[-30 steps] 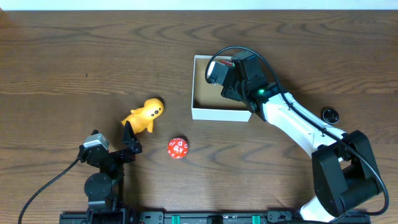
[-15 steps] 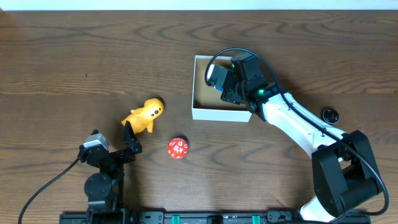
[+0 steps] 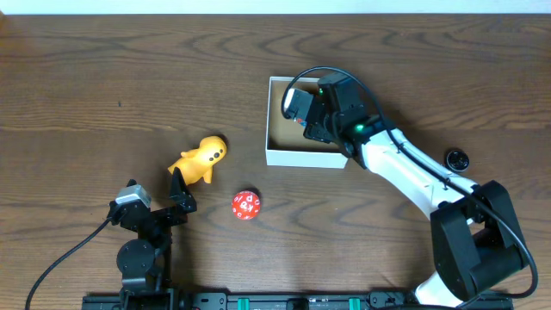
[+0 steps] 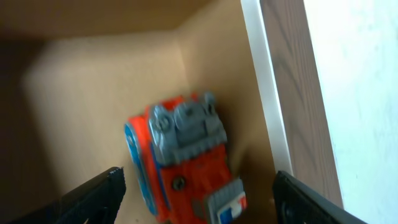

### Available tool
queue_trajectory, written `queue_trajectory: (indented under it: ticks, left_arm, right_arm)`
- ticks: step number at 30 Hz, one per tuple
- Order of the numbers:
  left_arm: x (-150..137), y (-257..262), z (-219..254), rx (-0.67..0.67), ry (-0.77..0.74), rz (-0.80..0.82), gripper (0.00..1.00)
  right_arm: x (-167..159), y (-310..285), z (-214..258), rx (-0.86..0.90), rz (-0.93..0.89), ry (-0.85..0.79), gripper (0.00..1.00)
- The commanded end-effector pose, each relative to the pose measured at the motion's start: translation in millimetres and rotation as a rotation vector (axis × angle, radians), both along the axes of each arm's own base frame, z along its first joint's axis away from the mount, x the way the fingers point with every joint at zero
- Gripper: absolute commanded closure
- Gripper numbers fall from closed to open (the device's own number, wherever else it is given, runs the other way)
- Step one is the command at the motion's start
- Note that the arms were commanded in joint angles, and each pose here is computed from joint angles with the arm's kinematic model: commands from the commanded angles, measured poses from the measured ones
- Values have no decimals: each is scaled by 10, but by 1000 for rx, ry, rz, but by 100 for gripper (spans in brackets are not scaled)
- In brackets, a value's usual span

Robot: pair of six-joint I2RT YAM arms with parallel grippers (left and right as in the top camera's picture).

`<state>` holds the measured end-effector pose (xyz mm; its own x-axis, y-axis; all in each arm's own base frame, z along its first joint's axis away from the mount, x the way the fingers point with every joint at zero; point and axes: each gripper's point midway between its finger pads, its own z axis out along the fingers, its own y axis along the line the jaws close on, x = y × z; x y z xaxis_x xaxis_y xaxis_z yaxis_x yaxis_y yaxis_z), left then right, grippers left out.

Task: Pack container
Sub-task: 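Lower the red toy car into the box and adjust its position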

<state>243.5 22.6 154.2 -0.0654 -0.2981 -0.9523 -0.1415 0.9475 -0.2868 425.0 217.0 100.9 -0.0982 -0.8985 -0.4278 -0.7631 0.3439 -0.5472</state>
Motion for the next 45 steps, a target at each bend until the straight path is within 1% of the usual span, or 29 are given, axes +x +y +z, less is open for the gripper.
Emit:
queue_trajectory:
  ticks: [1,5,7,11,12,15,19,26,29,40,45]
  left_arm:
    - [-9,10,-176,15,53,5,2]
    - [-9,10,-176,15,53,5,2]
    - [-9,10,-176,15,53,5,2]
    - [-9,10,-176,15,53,5,2]
    - [-9,11,-176,15,53,5,2]
    - [-9,10,-176,15,53,5,2]
    - [-9,11,-176,15,53,5,2]
    - [-9,10,-176,15,53,5,2]
    - [-9,10,-176,15,53,5,2]
    - [-9,11,-176,15,53,5,2]
    - [-9,10,-176,15,53,5,2]
  right_arm:
    - [55,185,344,69,-34,-67,28]
    - [73,245,460,137,-82,-67,48]
    - [78,248,469,165,-108,-58,61]
    - [82,244,471,225,-168,-32,80]
    - [82,245,469,242,-185,-25,82]
    - [79,274,469,301,-223,1,94]
    - [80,336,418,343,-229,30,99]
    - [173,272,416,446,-340,56,99]
    - [206,194,409,497,-428,74,99]
    - [154,174,342,585,-551,151,99]
    - [117,111,275,612,-641,188,99]
